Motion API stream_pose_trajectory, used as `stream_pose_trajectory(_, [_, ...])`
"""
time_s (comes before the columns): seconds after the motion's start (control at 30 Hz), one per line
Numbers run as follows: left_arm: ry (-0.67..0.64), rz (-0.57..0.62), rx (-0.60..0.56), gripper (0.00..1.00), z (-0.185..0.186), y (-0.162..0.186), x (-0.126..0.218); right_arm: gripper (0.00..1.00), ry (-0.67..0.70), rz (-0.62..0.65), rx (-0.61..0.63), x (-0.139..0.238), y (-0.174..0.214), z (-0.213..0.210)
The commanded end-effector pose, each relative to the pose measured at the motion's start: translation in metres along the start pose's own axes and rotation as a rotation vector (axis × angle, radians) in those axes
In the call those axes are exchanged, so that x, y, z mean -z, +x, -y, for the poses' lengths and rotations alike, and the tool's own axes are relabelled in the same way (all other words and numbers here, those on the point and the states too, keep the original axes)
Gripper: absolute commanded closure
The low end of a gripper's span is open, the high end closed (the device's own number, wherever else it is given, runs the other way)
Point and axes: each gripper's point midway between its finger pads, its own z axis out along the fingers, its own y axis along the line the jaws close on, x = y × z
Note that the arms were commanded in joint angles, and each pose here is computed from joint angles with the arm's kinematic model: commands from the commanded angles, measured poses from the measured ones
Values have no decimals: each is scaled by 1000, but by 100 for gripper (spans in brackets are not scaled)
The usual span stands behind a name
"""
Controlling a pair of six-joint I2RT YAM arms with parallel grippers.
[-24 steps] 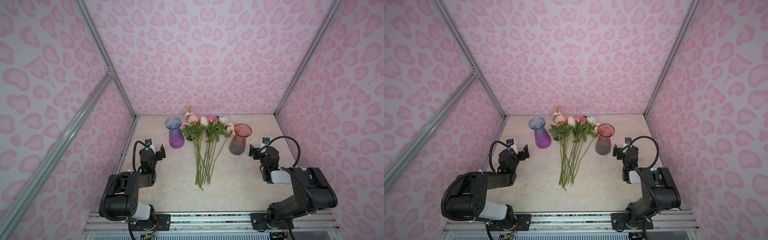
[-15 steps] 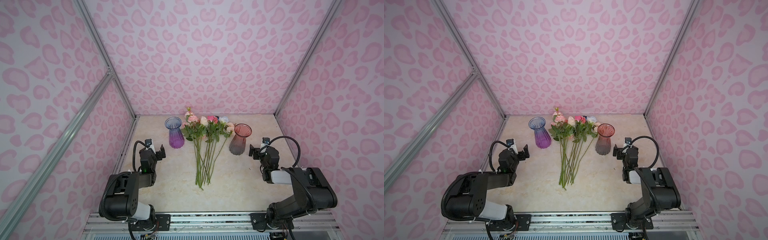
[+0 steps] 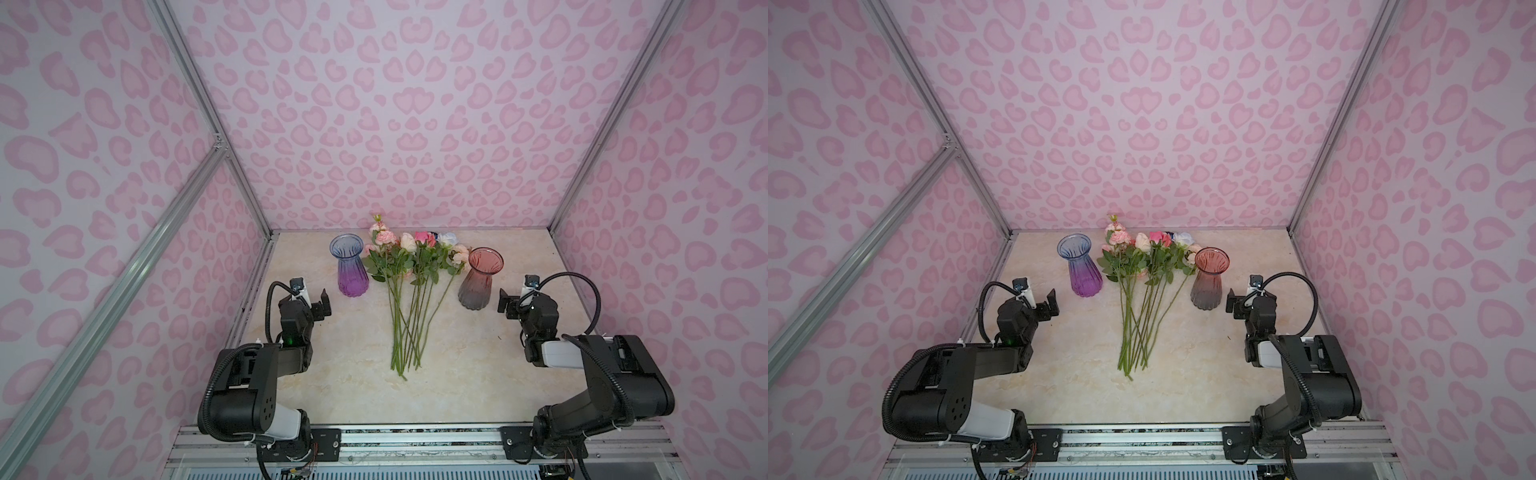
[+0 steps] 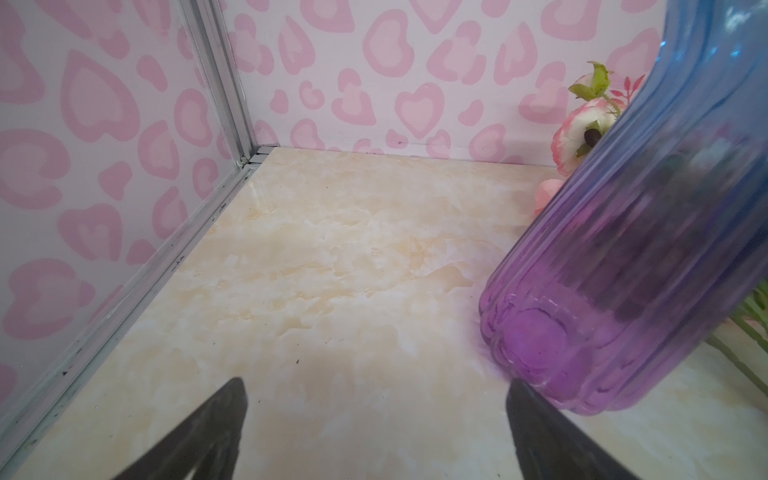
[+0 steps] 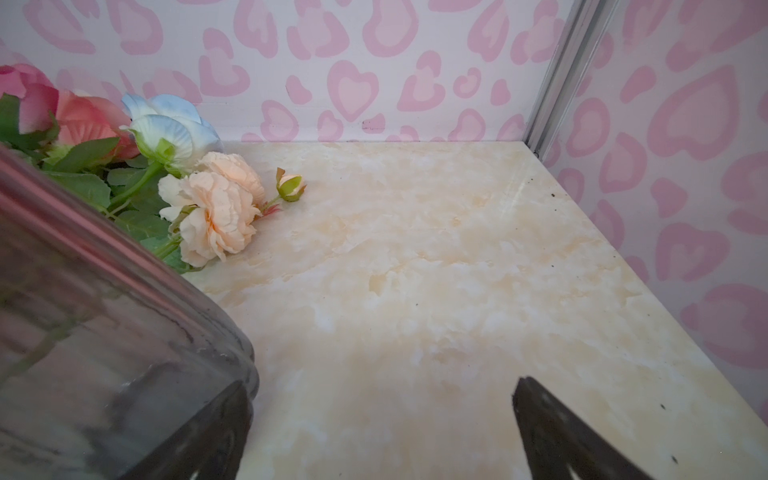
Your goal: Arrange the flowers into the vase
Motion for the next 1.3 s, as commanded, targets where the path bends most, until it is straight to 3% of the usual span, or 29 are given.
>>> stream_pose_trajectory(0.0, [5, 23, 1, 2, 1, -7, -1, 0, -4, 4, 5, 0, -1, -1])
stream_pose_trajectory(0.9, [3, 25, 3, 2, 0, -6, 1, 0, 33, 1, -13, 0, 0, 6])
stream_pose_trajectory(1.27, [-29, -18, 9, 2, -3, -36, 2, 0, 227, 19, -87, 10, -11, 38])
